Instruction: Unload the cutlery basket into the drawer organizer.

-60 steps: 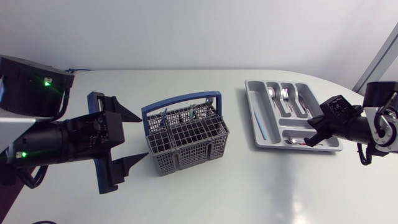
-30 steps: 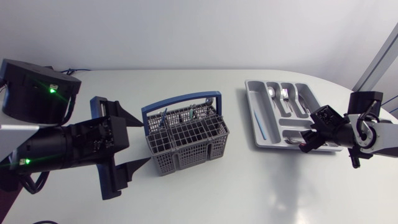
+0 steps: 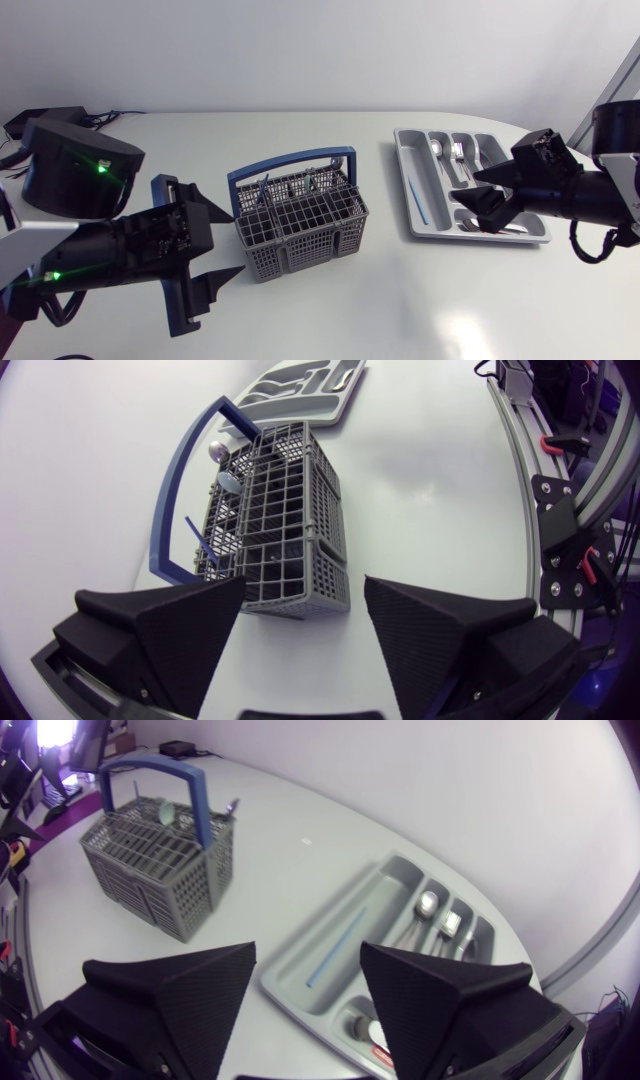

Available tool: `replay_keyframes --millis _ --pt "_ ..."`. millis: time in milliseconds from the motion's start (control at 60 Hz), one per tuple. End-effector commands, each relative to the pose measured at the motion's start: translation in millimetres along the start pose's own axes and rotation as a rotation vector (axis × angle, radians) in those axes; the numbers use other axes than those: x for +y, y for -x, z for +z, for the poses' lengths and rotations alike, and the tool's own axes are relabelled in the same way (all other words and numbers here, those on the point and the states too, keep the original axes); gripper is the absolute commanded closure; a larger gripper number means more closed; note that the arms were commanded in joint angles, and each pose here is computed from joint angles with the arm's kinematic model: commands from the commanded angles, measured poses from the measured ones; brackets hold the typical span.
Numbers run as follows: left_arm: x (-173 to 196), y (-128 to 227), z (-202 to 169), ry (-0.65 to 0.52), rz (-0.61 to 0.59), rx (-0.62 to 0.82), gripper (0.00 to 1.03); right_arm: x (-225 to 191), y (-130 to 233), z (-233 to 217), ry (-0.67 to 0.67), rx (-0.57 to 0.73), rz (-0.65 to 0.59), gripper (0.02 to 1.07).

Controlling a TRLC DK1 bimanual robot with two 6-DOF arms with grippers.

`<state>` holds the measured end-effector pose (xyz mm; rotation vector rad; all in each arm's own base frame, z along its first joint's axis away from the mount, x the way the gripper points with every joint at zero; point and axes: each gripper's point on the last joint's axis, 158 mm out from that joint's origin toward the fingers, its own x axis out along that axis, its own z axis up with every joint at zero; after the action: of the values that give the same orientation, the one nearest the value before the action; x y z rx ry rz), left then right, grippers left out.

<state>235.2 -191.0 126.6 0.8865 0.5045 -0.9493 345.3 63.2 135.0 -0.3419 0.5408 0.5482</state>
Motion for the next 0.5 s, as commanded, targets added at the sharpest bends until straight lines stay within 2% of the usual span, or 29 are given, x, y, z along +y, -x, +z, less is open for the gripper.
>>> replay_keyframes --millis 0,100,217,350,483 --pt "-14 -11 -8 0.055 -0.044 0.017 0.37 29 -3 20 -0.051 -0.028 0.091 0.78" --pt "-16 -19 -10 0.086 -0.059 0.023 0.55 56 -13 35 -0.059 -0.047 0.17 1.0" --pt "-12 -28 -7 0.137 -0.061 0.011 0.8 74 -30 44 -0.078 -0.045 0.234 1.01" --pt "-6 -38 -3 0.182 -0.052 -0.002 0.9 95 -49 48 -0.091 -0.045 0.29 1.01" --pt "1 -48 -1 0.216 -0.045 -0.001 0.93 115 -64 51 -0.085 -0.036 0.336 1.01"
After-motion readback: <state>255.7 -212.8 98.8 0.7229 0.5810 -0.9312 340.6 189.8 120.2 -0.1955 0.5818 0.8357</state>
